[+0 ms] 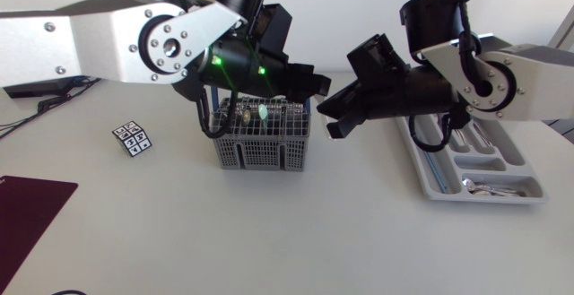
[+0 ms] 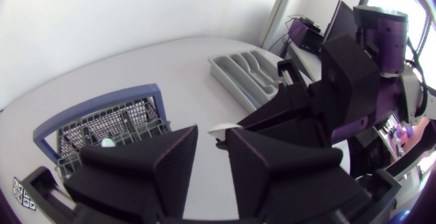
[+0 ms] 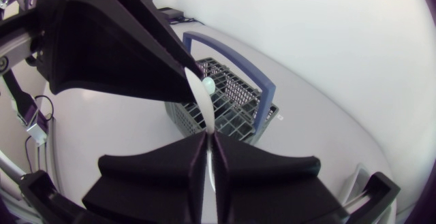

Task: Transfer all utensils from the basket to the drawer tray.

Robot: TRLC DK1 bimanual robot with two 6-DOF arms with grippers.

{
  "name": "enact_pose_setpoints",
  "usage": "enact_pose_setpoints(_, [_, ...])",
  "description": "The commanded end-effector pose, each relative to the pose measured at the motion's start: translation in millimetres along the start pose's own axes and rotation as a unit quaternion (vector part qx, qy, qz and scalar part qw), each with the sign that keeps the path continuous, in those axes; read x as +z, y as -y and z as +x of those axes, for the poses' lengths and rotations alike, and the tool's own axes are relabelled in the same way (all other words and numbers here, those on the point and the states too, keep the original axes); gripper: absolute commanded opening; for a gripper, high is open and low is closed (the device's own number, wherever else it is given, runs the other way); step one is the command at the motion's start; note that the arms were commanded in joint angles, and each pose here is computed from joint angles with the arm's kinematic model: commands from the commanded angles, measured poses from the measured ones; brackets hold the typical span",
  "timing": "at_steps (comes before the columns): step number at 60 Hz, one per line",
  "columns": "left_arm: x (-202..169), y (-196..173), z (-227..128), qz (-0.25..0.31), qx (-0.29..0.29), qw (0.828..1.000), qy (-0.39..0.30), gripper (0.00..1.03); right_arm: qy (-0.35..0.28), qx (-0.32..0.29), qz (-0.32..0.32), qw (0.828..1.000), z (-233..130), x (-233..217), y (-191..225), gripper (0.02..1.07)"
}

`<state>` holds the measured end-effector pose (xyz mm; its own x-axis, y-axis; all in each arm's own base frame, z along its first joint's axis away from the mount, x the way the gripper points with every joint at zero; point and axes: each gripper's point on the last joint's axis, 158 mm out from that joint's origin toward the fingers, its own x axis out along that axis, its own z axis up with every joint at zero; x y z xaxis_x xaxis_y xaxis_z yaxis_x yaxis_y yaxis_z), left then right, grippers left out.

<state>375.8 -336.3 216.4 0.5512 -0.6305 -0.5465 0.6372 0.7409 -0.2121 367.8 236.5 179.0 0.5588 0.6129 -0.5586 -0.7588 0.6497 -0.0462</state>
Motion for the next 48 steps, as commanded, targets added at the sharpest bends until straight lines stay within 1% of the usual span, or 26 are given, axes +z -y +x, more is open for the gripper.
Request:
enact_pose_setpoints(1, [30.9, -0.4, -21.1, -0.004, -0.004, 0.999, 0.045, 0.54, -0.022, 0.012, -0.004, 1.0, 1.4, -15.0, -3.9, 0.07])
enact_pose_setpoints(12, [27.9, -36.5, -23.2, -0.009, 0.028, 0.998, 0.047, 0.54, -0.054, 0.017, -0.026, 0.998, -11.9, -46.1, 7.9, 0.07])
enact_pose_setpoints(19, [21.7, -63.2, -22.3, -0.007, 0.056, 0.997, 0.048, 0.54, -0.076, 0.004, -0.046, 0.996, -25.1, -71.8, 28.6, 0.07])
enact_pose_setpoints(25, [14.0, -79.6, -20.9, -0.012, 0.069, 0.996, 0.045, 0.54, -0.093, -0.009, -0.056, 0.994, -39.2, -95.5, 51.6, 0.07])
enact_pose_setpoints(37, [0.3, -95.6, -18.7, -0.008, 0.086, 0.996, 0.034, 0.54, -0.121, -0.04, -0.071, 0.989, -78.3, -137.7, 104.0, 0.07])
enact_pose_setpoints(48, [-17.4, -110.1, -16.4, -0.004, 0.1, 0.995, 0.019, 0.54, -0.159, -0.088, -0.098, 0.978, -120.2, -189.4, 157.9, 0.07])
